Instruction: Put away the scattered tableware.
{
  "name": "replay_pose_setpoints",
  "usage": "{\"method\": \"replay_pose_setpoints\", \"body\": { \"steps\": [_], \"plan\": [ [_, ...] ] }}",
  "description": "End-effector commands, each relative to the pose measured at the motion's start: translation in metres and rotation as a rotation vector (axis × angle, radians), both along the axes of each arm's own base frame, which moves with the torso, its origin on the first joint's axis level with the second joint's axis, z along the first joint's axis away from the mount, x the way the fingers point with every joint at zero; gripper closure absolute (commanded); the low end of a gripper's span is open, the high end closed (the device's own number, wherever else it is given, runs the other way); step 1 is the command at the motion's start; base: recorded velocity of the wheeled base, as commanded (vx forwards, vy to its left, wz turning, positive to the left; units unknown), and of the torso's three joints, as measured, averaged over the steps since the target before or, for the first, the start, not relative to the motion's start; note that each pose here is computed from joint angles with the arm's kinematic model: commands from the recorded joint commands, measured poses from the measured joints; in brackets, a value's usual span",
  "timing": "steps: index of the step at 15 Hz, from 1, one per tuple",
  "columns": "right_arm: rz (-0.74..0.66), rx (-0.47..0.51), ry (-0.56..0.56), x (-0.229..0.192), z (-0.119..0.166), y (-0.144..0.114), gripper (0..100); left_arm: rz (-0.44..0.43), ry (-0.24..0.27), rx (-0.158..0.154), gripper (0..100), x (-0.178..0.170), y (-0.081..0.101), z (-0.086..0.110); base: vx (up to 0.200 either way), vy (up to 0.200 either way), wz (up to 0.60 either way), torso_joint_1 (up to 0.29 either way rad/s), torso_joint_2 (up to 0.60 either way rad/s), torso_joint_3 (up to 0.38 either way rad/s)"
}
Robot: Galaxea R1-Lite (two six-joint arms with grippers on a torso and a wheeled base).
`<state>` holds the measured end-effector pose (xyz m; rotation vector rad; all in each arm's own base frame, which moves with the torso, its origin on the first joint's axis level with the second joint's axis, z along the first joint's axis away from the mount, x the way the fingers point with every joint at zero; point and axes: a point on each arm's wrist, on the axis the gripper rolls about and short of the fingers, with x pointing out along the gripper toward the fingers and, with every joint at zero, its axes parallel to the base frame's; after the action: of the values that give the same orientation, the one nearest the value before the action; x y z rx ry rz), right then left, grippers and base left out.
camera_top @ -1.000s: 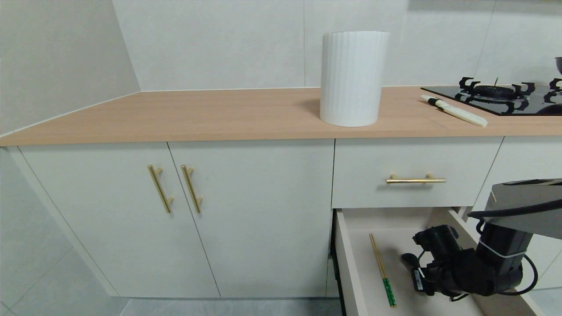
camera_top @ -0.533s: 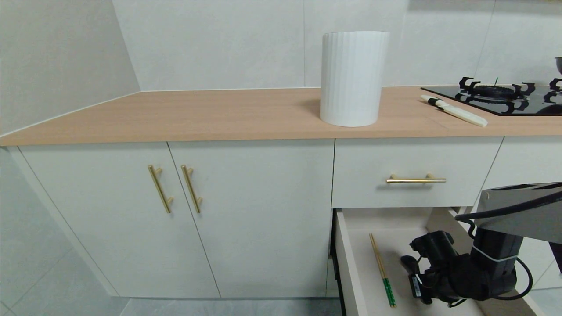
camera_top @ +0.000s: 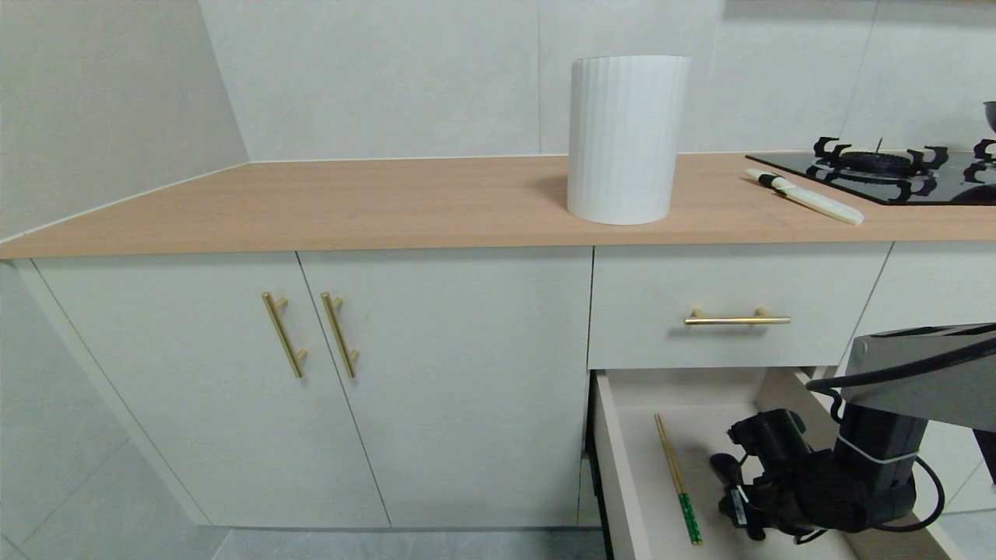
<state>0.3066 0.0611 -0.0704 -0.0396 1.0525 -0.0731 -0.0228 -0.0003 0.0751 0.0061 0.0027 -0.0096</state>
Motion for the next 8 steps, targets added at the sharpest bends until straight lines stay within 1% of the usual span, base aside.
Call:
{"method": "replay_pose_setpoints", "body": {
  "steps": [1,3,5,6,7,8],
  "plan": [
    [0.001,-0.001,0.003,-0.001,0.000,0.000,0,-0.001,0.000,0.000,0,0.000,0.000,0.000,0.000,0.000,0.00,0.000,0.00,0.000],
    [0.001,-0.001,0.004,-0.001,0.000,0.000,0,0.000,-0.001,0.000,0,0.000,0.000,0.000,0.000,0.000,0.00,0.000,0.00,0.000],
    [-0.004,0.001,-0.003,-0.005,0.006,-0.001,0,0.000,0.000,0.000,0,0.000,0.000,0.000,0.000,0.000,0.00,0.000,0.00,0.000],
    [-0.012,0.009,-0.048,-0.010,0.023,-0.002,0,0.000,0.000,0.000,0,0.000,0.000,0.000,0.000,0.000,0.00,0.000,0.00,0.000],
    [0.000,0.043,-0.151,-0.016,0.058,-0.003,0,0.000,0.000,0.000,0,0.000,0.000,0.000,0.000,0.000,0.00,0.000,0.00,0.000],
    [0.024,0.066,-0.214,-0.019,0.080,0.002,0,0.000,0.000,0.000,0,0.000,0.000,0.000,0.000,0.000,0.00,0.000,0.00,0.000]
  ]
}}
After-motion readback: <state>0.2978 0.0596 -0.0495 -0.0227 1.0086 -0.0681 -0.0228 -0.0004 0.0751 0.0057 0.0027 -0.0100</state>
